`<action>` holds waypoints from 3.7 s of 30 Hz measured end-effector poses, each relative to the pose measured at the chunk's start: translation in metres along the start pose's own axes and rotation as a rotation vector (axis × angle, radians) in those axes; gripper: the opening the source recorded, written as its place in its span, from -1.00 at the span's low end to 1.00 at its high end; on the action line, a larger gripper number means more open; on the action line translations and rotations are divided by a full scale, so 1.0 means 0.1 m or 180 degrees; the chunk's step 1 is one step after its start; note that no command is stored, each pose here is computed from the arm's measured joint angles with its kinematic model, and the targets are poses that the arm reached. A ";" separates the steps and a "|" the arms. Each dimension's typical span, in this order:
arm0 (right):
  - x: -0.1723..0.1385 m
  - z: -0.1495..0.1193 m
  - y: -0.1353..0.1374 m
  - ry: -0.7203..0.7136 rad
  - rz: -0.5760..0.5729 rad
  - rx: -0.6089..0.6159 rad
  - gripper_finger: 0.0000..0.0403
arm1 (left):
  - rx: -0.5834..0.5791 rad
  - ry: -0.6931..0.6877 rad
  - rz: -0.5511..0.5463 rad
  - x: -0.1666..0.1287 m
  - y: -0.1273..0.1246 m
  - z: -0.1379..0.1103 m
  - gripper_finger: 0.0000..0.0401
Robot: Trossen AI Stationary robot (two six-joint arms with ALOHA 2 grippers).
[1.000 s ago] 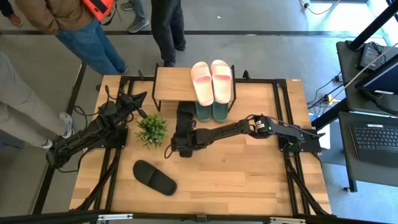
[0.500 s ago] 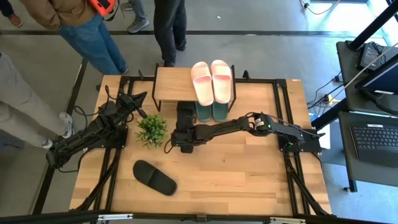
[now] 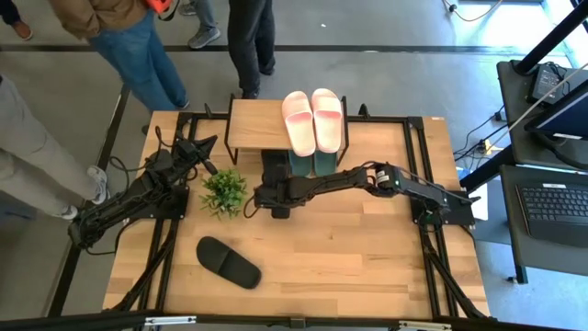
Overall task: Pick and place slides into the shelf
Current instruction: Put the top black slide under the shelf, then put the black slide under the shelf
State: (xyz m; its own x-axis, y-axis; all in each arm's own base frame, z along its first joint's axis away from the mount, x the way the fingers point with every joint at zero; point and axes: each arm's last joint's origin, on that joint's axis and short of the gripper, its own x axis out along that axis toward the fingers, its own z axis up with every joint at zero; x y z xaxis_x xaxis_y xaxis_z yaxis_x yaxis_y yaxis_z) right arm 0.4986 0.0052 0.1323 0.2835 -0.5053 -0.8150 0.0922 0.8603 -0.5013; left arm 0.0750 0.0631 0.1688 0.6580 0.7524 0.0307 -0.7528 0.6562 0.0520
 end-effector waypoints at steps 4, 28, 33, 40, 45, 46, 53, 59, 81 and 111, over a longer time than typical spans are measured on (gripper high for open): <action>0.03 -0.01 -0.04 0.0032 -0.0003 -0.0071 -0.92 | -0.0013 -0.0001 0.0000 0.00 0.00 0.00 -1.00; 0.21 -0.05 -0.37 0.0170 -0.0069 0.0113 -0.92 | -0.0013 0.0000 -0.0001 0.00 0.00 0.00 -1.00; 0.23 -0.07 -0.40 0.0215 -0.0072 0.0104 -0.92 | -0.0013 0.0001 0.0000 0.00 0.00 0.00 -1.00; 0.23 -0.07 -0.40 0.0211 -0.0079 0.0044 -0.92 | -0.0101 0.0000 -0.0002 0.00 0.00 0.00 -1.00; 0.22 -0.06 -0.39 0.0187 -0.0085 0.0142 -0.86 | -0.0099 -0.0001 -0.0001 0.00 0.00 0.00 -1.00; 0.22 -0.06 -0.39 0.0182 -0.0086 0.0152 -0.84 | -0.0098 0.0000 -0.0001 0.00 0.00 0.00 -1.00; 0.23 -0.03 -0.41 0.0095 -0.0114 0.0177 -0.79 | -0.0098 0.0000 -0.0001 0.00 0.00 0.00 -1.00; 0.26 0.00 -0.46 0.0014 -0.0184 0.0200 -0.79 | -0.0097 0.0000 0.0000 0.00 0.00 0.00 -1.00; 0.24 -0.01 -0.44 0.0048 -0.0181 0.0210 -0.49 | -0.0095 0.0000 -0.0001 0.00 0.00 0.00 -1.00; -0.36 0.07 0.03 -0.0185 0.0435 0.0163 -0.02 | -0.0096 -0.0001 -0.0002 0.00 0.00 0.00 -1.00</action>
State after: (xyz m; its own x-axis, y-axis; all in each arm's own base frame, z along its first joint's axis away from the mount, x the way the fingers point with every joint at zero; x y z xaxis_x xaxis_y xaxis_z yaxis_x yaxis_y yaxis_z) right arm 0.4952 0.0261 0.1623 0.3514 -0.3799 -0.8557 0.0971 0.9238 -0.3703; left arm 0.0750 0.0631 0.1689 0.6585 0.7519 0.0311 -0.7526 0.6581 0.0219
